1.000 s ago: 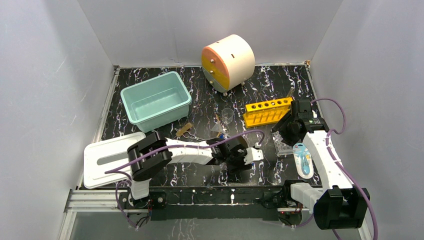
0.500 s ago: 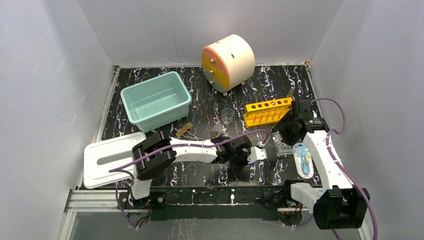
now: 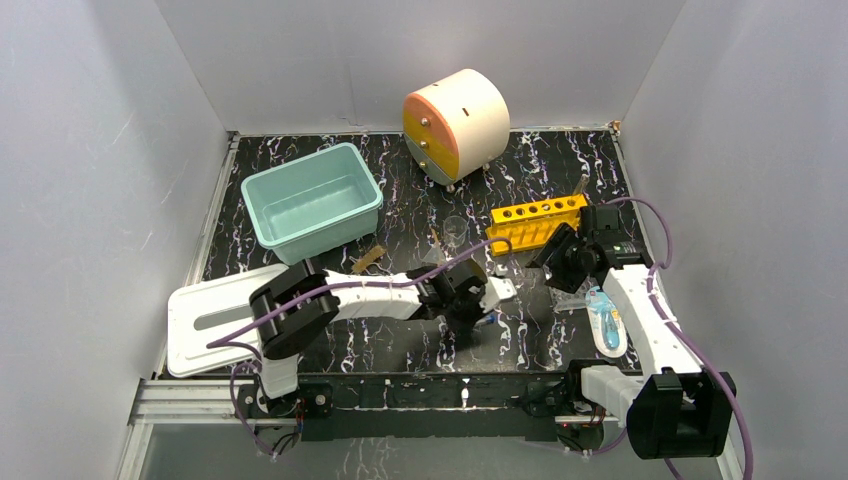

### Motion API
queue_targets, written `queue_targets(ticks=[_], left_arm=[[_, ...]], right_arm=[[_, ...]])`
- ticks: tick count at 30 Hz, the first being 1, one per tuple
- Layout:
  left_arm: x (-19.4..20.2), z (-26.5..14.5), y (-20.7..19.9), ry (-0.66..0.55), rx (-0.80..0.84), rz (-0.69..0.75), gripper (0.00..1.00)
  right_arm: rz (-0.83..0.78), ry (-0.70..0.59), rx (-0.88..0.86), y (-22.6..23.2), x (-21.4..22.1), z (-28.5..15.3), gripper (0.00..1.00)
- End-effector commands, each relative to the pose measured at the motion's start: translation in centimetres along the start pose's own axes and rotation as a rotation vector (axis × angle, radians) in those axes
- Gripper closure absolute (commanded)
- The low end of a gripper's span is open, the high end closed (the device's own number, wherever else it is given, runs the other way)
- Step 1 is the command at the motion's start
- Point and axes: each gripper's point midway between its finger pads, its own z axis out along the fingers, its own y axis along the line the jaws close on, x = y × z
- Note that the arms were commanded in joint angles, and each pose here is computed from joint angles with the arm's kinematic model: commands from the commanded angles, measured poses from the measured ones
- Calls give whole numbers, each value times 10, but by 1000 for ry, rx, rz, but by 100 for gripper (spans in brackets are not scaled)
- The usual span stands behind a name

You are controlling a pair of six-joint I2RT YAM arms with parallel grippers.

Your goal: Organize the chemistry lab equipment

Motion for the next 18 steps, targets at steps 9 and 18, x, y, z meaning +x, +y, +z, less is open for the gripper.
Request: queue_targets(ticks=[9, 18], left_arm=[[-34, -56, 40, -160, -3, -240, 100], [-70, -95, 57, -288, 17, -302, 100]], right_arm=[[-50, 208, -303, 35, 40, 21, 30], [-135, 266, -586, 93, 43, 2, 27]])
